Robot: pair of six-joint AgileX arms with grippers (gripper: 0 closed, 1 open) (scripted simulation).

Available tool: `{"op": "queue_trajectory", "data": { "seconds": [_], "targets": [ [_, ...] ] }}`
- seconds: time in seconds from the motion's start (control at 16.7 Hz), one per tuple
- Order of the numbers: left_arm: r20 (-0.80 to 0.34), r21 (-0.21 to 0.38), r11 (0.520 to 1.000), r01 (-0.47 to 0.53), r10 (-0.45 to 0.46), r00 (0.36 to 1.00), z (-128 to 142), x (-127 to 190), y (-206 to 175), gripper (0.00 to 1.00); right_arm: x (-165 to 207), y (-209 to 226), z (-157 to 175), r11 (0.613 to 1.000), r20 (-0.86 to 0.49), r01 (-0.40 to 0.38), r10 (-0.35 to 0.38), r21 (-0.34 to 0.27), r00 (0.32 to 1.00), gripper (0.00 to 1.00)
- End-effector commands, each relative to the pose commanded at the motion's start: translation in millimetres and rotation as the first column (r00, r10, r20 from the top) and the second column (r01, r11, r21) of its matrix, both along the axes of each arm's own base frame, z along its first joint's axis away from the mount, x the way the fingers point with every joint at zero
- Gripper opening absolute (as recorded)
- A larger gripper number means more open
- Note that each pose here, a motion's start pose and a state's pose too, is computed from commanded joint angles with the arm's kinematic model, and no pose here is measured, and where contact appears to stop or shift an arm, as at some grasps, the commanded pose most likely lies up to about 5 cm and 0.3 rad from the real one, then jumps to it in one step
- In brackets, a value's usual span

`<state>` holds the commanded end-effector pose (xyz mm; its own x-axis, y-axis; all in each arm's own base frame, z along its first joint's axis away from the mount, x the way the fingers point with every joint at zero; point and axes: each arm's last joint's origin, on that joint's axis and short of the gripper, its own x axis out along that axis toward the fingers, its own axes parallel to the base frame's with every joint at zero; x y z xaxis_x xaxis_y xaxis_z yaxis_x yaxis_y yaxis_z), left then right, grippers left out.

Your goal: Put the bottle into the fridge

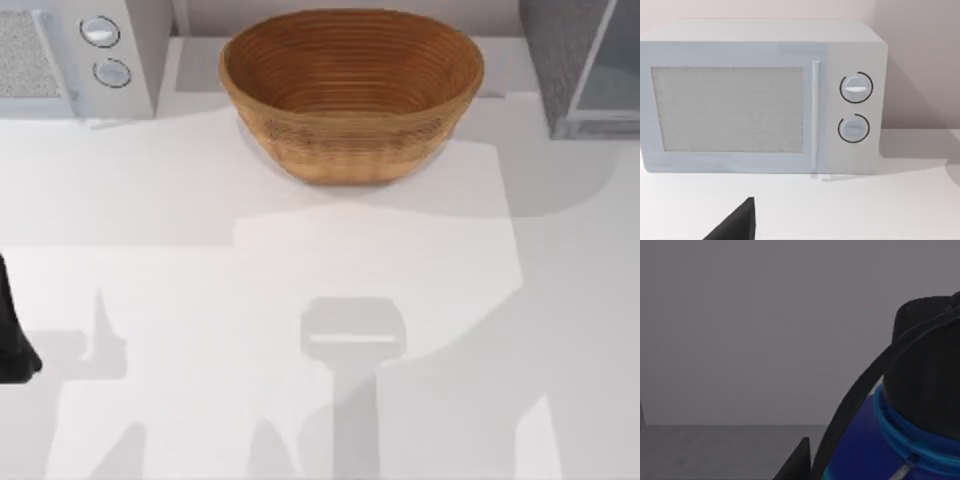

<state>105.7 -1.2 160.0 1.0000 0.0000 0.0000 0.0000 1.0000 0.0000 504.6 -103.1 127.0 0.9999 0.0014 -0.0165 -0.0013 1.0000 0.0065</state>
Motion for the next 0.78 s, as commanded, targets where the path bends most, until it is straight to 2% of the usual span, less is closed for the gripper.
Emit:
{"op": "queue_trajectory", "data": {
  "seconds": [0.42, 0.78],
  "targets": [
    [0.0, 0.0, 1.0, 0.0, 0.0, 1.0, 0.0, 0.0, 0.0, 1.0, 0.0, 0.0, 0.0, 1.0, 0.0, 0.0, 0.0, 0.0, 1.0, 0.98],
    [0.0, 0.0, 1.0, 0.0, 0.0, 1.0, 0.0, 0.0, 0.0, 1.0, 0.0, 0.0, 0.0, 1.0, 0.0, 0.0, 0.0, 0.0, 1.0, 1.0]
  ]
}}
